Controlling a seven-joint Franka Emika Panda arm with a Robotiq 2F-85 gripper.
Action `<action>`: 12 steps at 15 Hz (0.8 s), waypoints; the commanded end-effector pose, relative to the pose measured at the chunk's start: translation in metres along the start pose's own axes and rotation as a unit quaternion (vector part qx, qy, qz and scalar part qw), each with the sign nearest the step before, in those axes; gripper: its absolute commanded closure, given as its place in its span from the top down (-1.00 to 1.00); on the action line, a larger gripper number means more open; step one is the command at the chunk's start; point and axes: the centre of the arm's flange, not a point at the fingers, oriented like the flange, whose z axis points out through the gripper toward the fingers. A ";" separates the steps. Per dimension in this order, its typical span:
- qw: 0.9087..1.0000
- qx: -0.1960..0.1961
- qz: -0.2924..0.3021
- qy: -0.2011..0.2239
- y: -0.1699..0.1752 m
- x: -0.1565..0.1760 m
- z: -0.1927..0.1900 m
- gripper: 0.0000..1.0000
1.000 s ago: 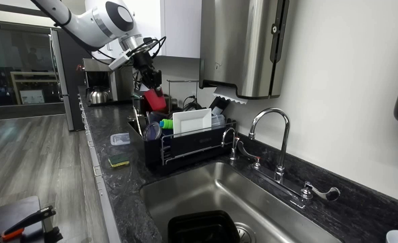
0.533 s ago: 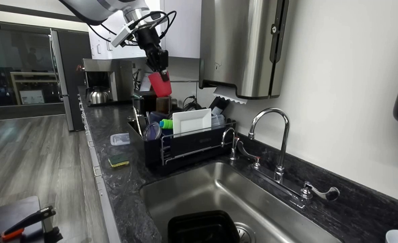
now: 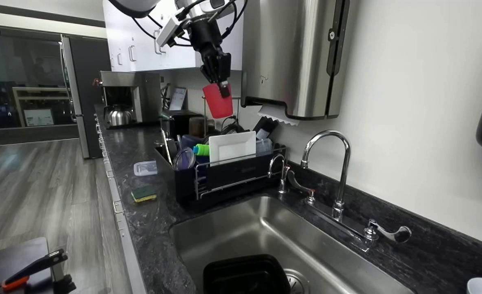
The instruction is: Take the pink cup from the dish rack and place it in the sink
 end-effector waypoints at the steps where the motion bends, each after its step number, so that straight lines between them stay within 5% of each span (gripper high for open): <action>1: 0.999 0.003 0.035 -0.019 0.043 0.006 0.011 -0.98; 12: 0.982 -0.012 0.180 -0.058 0.184 -0.004 0.047 -0.98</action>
